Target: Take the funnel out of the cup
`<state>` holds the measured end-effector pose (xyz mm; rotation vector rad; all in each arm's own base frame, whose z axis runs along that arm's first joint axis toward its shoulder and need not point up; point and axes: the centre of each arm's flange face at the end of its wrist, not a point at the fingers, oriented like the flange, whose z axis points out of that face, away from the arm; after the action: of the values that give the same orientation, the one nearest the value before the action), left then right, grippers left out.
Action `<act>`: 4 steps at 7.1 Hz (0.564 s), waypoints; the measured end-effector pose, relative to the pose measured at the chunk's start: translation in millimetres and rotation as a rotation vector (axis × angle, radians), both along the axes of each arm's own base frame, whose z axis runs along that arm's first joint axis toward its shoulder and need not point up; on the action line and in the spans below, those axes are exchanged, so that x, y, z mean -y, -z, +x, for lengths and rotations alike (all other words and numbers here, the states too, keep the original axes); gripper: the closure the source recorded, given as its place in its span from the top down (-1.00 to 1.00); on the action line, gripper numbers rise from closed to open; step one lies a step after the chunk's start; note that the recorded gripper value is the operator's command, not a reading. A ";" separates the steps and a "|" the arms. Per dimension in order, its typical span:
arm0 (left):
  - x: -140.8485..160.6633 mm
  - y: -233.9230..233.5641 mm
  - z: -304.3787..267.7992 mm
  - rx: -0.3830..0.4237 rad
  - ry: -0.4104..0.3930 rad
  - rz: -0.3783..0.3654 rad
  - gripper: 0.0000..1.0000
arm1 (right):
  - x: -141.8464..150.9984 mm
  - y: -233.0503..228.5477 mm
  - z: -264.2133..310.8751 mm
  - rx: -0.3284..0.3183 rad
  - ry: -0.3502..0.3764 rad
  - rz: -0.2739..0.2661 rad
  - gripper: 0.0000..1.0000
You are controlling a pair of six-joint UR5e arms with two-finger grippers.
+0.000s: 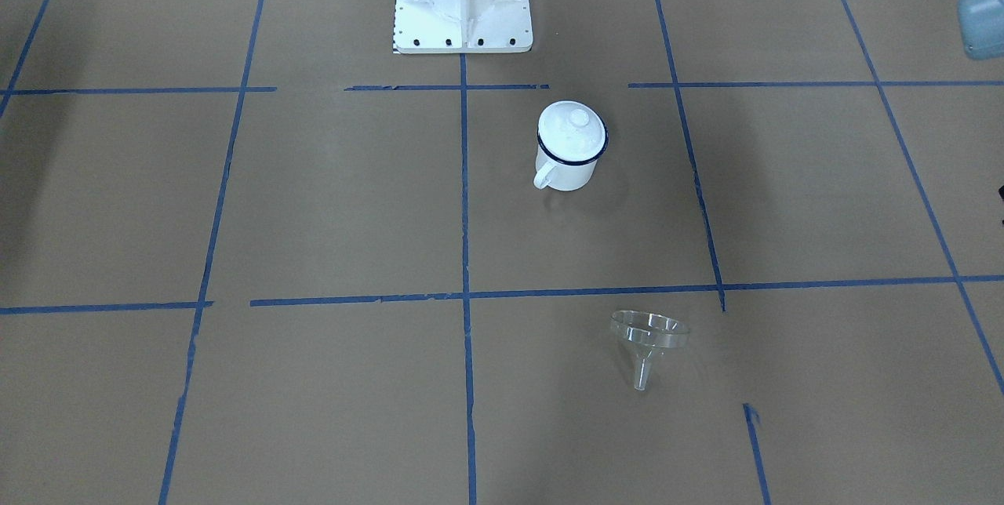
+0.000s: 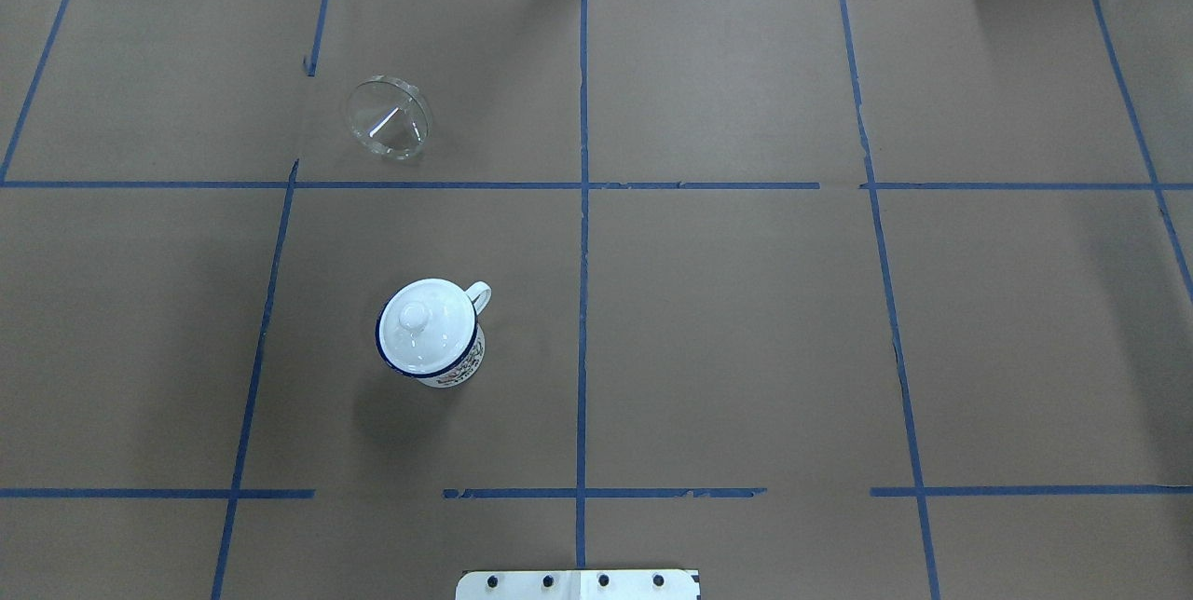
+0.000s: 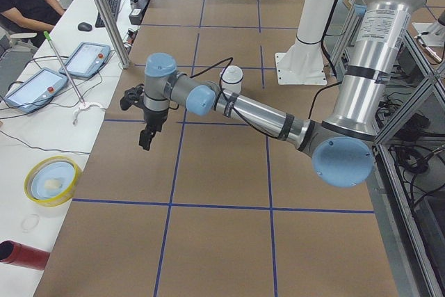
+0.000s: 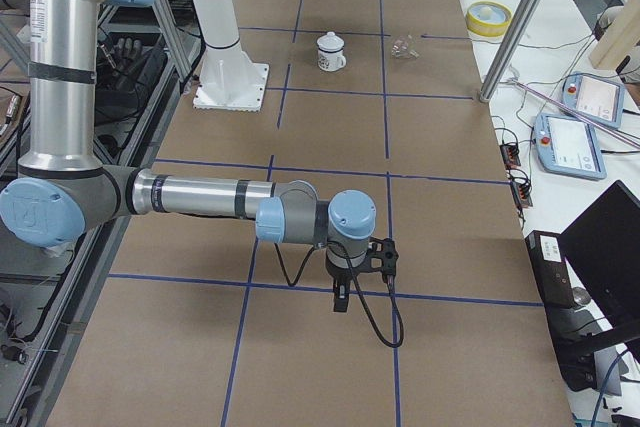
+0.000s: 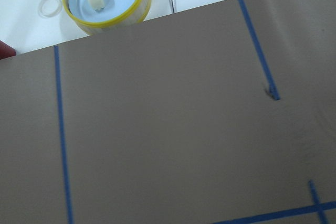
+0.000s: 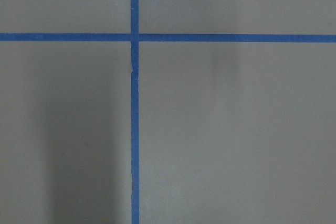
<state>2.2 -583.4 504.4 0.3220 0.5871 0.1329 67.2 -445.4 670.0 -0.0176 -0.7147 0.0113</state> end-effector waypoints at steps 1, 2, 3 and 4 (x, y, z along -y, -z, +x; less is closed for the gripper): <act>-23.2 -38.9 -32.6 0.002 -0.019 -0.038 1.00 | 0.0 0.0 0.0 0.000 0.000 0.000 1.00; -50.4 -74.5 -51.6 -0.030 -0.041 -0.083 1.00 | 0.0 0.0 0.0 0.000 0.000 0.000 1.00; -73.1 -104.1 -64.8 -0.062 -0.040 -0.131 1.00 | 0.0 -0.1 0.0 0.000 0.000 0.000 1.00; -93.2 -130.2 -78.5 -0.092 -0.021 -0.179 1.00 | -0.1 -0.4 0.0 0.000 0.000 -0.001 1.00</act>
<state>-76.3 -490.2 634.6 0.1484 0.6889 0.0855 67.2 -445.3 670.4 -0.0184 -0.7147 0.0116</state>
